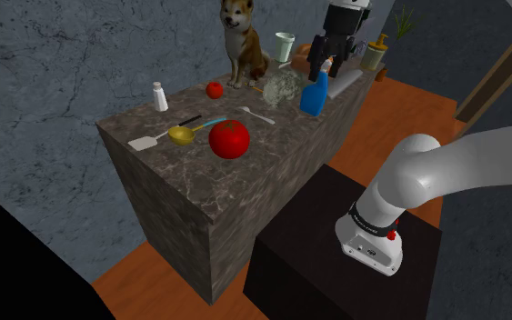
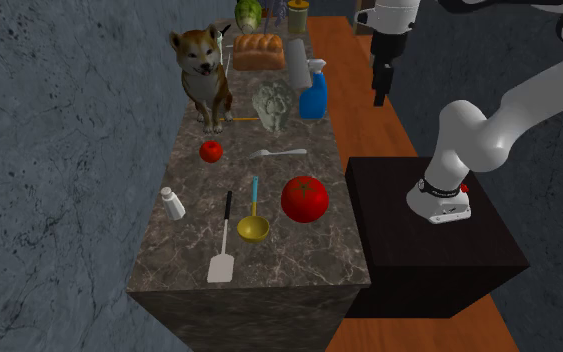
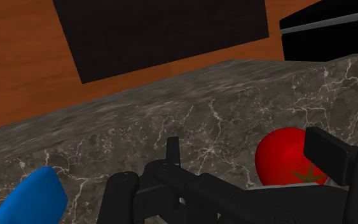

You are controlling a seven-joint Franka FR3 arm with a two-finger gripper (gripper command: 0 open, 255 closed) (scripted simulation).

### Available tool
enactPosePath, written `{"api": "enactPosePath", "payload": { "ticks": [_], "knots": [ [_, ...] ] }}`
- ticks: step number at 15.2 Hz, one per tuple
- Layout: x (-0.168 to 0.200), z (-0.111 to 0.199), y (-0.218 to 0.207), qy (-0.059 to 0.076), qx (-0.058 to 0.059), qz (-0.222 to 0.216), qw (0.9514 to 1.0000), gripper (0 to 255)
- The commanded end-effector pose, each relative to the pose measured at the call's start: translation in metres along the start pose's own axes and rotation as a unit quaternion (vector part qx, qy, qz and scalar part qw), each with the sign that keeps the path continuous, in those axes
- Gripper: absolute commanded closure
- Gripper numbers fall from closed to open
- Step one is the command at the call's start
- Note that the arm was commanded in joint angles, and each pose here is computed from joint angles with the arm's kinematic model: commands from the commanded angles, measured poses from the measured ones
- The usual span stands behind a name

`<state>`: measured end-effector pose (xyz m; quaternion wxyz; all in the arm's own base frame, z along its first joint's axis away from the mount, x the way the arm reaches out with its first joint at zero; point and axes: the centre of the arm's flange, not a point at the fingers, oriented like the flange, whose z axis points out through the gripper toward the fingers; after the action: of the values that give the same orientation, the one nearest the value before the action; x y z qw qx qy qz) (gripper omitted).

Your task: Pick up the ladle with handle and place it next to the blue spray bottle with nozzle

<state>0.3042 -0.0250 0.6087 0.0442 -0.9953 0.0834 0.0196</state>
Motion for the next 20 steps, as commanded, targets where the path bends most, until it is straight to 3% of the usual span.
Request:
{"api": "enactPosePath", "payload": {
  "ticks": [1, 10, 20],
  "knots": [
    [0.0, 0.0, 0.0, 0.0, 0.0, 0.0, 1.0, 0],
    [0.082, 0.071, -0.038, -0.016, 0.059, 0.03, 0.9977, 0],
    [0.174, 0.147, -0.084, -0.034, 0.123, 0.064, 0.9897, 0]
  ]
}}
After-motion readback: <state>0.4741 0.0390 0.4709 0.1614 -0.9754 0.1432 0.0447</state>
